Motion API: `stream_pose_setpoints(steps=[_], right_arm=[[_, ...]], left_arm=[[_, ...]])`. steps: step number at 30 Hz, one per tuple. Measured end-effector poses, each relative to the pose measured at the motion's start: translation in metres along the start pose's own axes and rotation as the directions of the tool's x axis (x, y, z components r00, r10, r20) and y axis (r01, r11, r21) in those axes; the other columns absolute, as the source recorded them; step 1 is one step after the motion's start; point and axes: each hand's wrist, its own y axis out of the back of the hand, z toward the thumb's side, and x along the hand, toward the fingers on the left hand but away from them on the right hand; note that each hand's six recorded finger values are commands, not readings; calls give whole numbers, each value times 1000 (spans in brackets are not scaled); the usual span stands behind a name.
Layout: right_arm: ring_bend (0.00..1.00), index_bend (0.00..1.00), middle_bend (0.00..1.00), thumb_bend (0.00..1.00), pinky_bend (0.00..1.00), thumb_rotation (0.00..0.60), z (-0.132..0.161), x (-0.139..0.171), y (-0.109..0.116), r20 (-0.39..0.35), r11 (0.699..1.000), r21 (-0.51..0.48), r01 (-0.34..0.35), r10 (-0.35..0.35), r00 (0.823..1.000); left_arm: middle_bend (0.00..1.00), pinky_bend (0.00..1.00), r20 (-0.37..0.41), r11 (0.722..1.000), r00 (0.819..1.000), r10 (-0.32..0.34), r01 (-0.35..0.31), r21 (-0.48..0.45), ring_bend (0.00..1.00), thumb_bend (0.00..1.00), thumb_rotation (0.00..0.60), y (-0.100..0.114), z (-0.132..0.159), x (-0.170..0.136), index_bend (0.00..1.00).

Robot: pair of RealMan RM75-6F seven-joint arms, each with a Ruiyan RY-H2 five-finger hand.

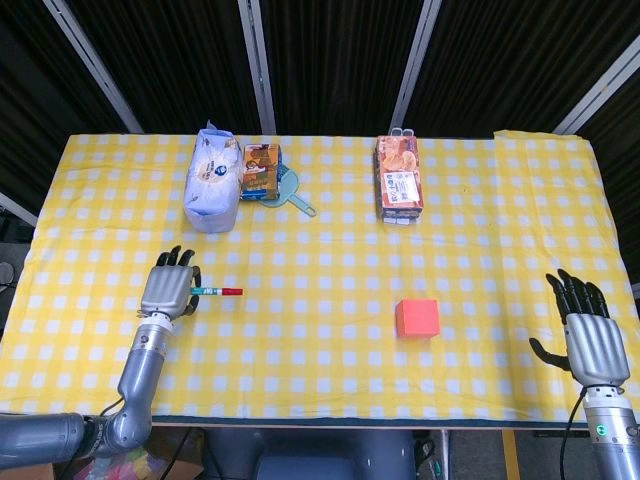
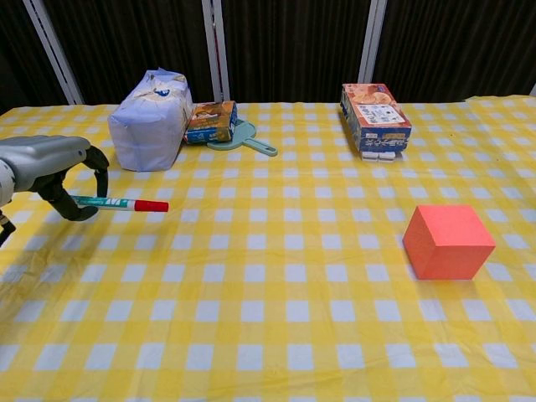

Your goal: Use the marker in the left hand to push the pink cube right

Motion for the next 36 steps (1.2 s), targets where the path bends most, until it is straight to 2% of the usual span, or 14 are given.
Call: stream_pose_setpoints(steps=[4, 7, 11, 15, 19, 24, 29, 36], right_arm=[[0, 0, 0, 303, 0, 600, 0, 0, 0, 0, 1000, 1, 0, 0, 1000], [0, 0, 0, 303, 0, 600, 0, 0, 0, 0, 1000, 3, 0, 0, 1000], [0, 0, 0, 303, 0, 600, -1, 0, 0, 2, 1000, 3, -2, 2, 1000], [0, 0, 0, 303, 0, 600, -1, 0, 0, 2, 1000, 5, -3, 3, 1000], [0, 0, 0, 303, 0, 600, 0, 0, 0, 1, 1000, 6, -1, 1, 1000], [0, 0, 0, 303, 0, 600, 0, 0, 0, -1, 1000, 12, 4, -4, 1000], [0, 0, 0, 303, 0, 600, 0, 0, 0, -3, 1000, 21, 9, -9, 1000], [0, 0, 0, 303, 0, 600, 2, 0, 2, -17, 998, 48, 31, -30, 999]], left_arm=[[108, 103, -17, 1000, 1000, -1, 1, -2, 0, 478, 600, -6, -16, 5, 519], [78, 92, -16, 1000, 1000, -4, 4, -10, 0, 397, 600, -10, -22, 8, 466], [32, 70, -14, 1000, 1000, -14, 14, -16, 0, 282, 600, -13, -27, 8, 355], [3, 48, -15, 1000, 1000, -15, 15, -16, 0, 207, 600, -12, -33, 4, 174], [0, 47, -13, 999, 1000, -6, 6, -43, 0, 203, 600, -8, -39, -2, 128], [0, 47, -16, 995, 999, 45, -46, -88, 0, 202, 600, 4, -52, -16, 128], [0, 47, -32, 991, 992, 125, -126, -54, 0, 202, 600, 16, -80, -41, 119], [0, 18, -57, 972, 971, 231, -234, -39, 0, 164, 600, 26, -126, -91, 3]])
